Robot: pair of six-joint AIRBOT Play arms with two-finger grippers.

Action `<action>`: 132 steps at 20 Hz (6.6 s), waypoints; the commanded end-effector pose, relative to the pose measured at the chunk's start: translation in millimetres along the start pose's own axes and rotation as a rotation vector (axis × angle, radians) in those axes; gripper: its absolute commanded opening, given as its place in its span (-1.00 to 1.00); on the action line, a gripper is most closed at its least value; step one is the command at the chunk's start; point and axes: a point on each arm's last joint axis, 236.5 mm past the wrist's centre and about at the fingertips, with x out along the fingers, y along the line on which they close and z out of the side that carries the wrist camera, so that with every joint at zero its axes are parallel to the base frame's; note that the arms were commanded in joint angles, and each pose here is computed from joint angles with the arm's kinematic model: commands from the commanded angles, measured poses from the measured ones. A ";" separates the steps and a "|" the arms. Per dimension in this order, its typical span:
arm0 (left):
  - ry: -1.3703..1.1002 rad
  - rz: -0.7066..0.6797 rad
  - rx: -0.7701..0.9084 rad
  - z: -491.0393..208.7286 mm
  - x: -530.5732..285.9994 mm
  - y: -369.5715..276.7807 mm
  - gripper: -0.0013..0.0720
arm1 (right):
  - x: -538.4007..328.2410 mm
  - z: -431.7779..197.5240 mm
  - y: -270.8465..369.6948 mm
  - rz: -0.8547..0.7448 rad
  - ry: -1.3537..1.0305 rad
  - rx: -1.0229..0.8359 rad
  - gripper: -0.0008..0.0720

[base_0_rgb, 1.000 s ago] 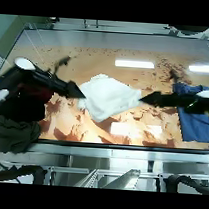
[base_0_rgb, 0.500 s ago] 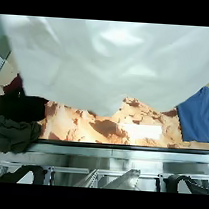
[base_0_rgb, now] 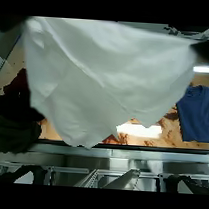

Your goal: Fold the shirts.

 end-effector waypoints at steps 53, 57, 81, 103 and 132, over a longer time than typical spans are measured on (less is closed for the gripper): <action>0.628 0.296 -0.788 -389.3 35.6 161.7 -0.92 | 34.9 -23.9 -328.9 -0.198 0.077 0.327 -0.39; 0.506 0.308 -0.710 -322.2 12.7 192.0 -0.92 | 67.7 -96.3 -282.0 -0.075 0.349 0.360 -0.01; 0.492 0.291 -0.608 -301.5 12.9 195.3 -0.91 | 197.2 -221.8 -293.8 -0.344 0.402 0.630 0.09; 0.491 0.296 -0.616 -303.8 14.3 199.5 -0.91 | 110.2 -202.8 -292.3 -0.352 0.514 0.600 0.77; -0.540 0.605 0.528 131.8 -204.5 -145.0 -0.91 | -123.5 91.3 150.5 0.249 -0.250 -0.270 -0.92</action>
